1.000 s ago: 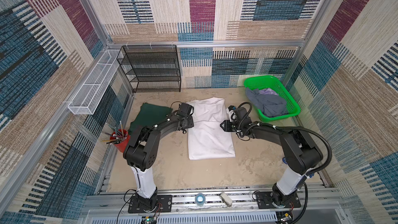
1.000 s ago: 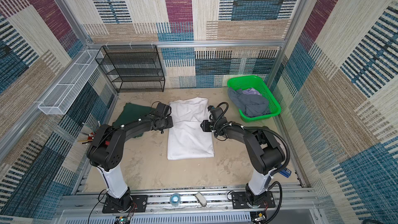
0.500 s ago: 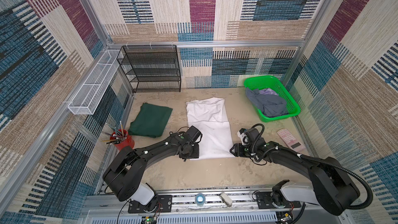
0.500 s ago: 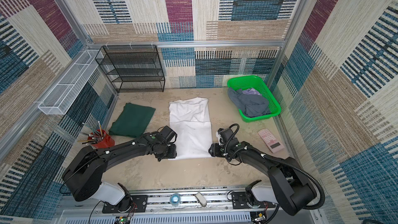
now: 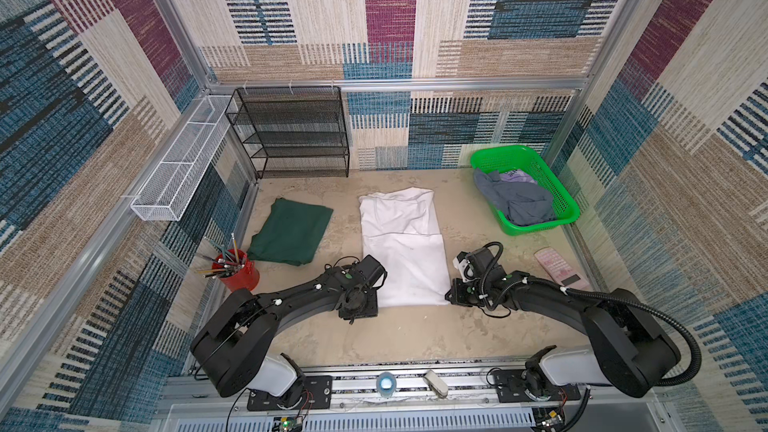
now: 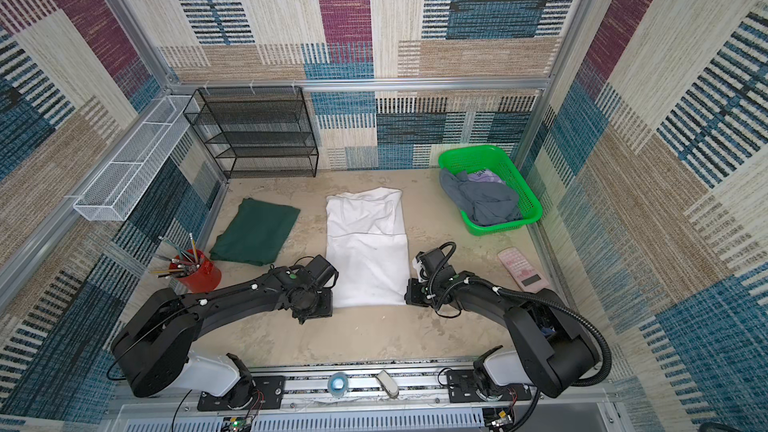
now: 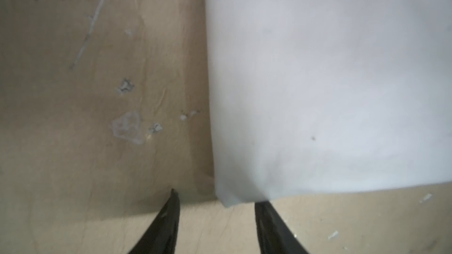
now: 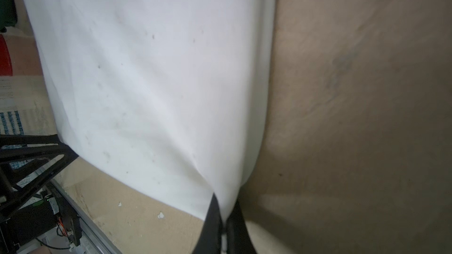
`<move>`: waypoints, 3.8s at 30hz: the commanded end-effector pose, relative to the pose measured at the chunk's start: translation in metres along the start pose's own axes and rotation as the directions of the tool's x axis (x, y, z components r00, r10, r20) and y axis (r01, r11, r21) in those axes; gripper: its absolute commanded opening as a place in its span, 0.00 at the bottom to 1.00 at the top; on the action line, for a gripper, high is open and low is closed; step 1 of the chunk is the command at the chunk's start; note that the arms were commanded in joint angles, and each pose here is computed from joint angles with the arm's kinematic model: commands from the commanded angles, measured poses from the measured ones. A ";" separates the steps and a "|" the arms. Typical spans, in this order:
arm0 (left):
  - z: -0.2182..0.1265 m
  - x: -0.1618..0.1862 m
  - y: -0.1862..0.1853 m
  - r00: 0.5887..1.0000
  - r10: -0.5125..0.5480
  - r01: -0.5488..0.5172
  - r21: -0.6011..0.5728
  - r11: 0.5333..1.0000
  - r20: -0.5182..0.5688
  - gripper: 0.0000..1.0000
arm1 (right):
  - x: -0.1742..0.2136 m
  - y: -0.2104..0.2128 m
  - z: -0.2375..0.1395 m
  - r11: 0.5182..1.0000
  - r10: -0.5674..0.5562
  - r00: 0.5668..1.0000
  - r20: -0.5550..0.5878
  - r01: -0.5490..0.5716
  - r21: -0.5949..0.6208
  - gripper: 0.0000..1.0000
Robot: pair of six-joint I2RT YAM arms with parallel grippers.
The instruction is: Fold and stack the t-shirts
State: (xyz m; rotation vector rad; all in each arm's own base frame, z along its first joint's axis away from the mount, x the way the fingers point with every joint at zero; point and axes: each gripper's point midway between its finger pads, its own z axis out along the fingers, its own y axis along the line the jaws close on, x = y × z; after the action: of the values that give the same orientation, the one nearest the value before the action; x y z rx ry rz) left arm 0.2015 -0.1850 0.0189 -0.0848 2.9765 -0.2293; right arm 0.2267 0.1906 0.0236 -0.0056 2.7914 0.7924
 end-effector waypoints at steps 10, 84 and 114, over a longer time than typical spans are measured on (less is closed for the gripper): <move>-0.055 0.024 0.000 0.999 0.043 -0.044 0.093 0.995 0.013 0.00 | -0.005 0.044 -0.060 0.988 -0.080 0.994 0.074 0.088 -0.124 0.00; 0.021 -0.310 0.005 0.888 -0.149 0.092 0.148 0.985 0.436 0.45 | -0.357 0.018 0.071 0.984 -0.159 0.928 0.338 0.177 -0.023 0.45; -0.023 -0.212 0.000 0.904 -0.177 0.097 0.217 0.971 0.388 0.64 | -0.210 0.028 0.037 0.984 -0.134 0.958 0.254 0.159 -0.084 0.49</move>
State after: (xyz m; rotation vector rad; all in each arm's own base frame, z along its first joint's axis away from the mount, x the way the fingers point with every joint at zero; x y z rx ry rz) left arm 0.4032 -0.1694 0.0753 -0.2525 2.4925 -0.4614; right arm 0.4365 0.2211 0.0514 -0.1159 2.4921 0.8410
